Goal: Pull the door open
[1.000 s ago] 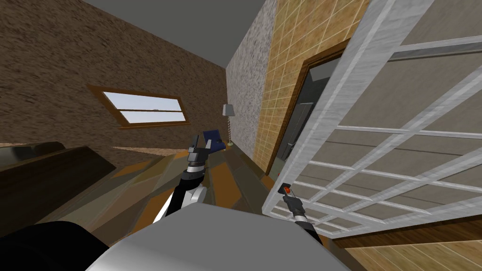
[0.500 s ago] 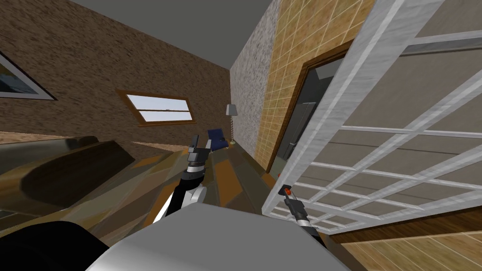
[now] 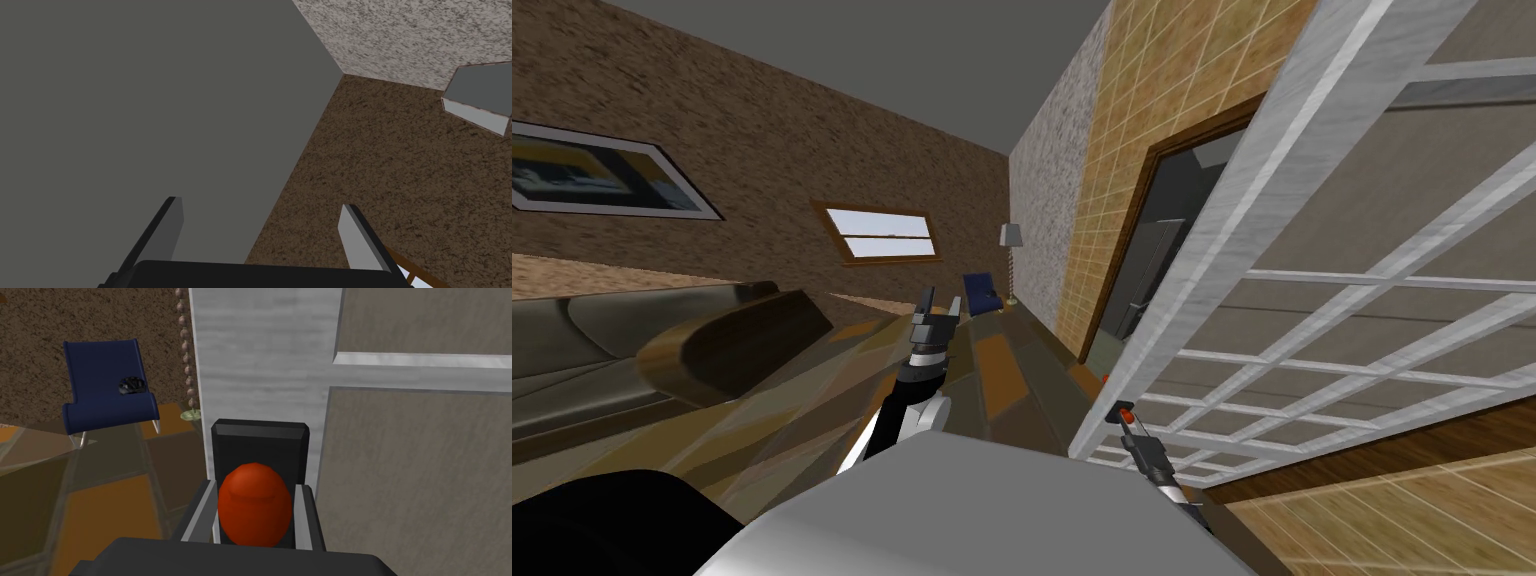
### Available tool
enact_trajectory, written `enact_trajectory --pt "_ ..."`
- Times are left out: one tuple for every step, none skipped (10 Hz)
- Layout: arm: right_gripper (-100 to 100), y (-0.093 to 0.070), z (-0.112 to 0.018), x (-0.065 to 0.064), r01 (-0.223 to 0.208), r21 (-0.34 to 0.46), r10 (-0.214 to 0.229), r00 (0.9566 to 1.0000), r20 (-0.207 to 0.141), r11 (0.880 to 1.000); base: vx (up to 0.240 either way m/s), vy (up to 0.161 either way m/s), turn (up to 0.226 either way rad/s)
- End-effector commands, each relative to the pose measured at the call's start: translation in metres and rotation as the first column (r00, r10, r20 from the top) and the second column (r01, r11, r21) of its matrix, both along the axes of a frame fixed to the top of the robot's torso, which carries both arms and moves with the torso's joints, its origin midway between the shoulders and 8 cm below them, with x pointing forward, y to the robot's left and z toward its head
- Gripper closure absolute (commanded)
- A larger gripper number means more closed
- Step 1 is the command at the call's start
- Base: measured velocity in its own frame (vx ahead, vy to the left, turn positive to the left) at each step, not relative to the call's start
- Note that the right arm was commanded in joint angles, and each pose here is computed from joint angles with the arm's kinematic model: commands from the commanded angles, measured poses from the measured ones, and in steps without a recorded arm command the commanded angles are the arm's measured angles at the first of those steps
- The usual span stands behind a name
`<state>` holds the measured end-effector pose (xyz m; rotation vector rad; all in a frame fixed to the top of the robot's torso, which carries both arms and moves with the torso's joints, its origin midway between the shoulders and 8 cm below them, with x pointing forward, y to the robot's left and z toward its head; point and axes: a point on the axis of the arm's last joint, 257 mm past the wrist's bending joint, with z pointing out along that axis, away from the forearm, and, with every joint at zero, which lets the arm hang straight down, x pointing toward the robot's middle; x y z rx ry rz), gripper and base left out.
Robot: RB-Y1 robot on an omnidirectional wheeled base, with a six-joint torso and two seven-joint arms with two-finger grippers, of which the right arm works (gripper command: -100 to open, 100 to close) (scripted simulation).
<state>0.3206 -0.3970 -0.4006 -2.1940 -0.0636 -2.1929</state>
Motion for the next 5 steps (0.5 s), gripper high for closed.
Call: enact_trajectory --pt "100 0.0 0.0 0.0 0.0 0.0 0.0 1.0 0.0 1.0 -0.092 -0.015 0.02" --pt "100 0.0 -0.001 -0.009 -0.012 0.0 0.012 0.9999 -0.002 1.0 -0.137 -0.031 0.158" --pt "100 0.0 -0.001 -0.012 -0.016 0.0 0.016 0.9999 -0.002 1.0 -0.173 -0.045 0.136" --pt "100 -0.001 -0.001 -0.017 -0.023 0.0 0.023 0.9997 -0.001 1.0 -0.162 -0.058 0.135" --pt "100 -0.002 -0.001 -0.023 -0.031 0.0 0.031 0.9995 -0.001 1.0 -0.199 -0.079 0.162"
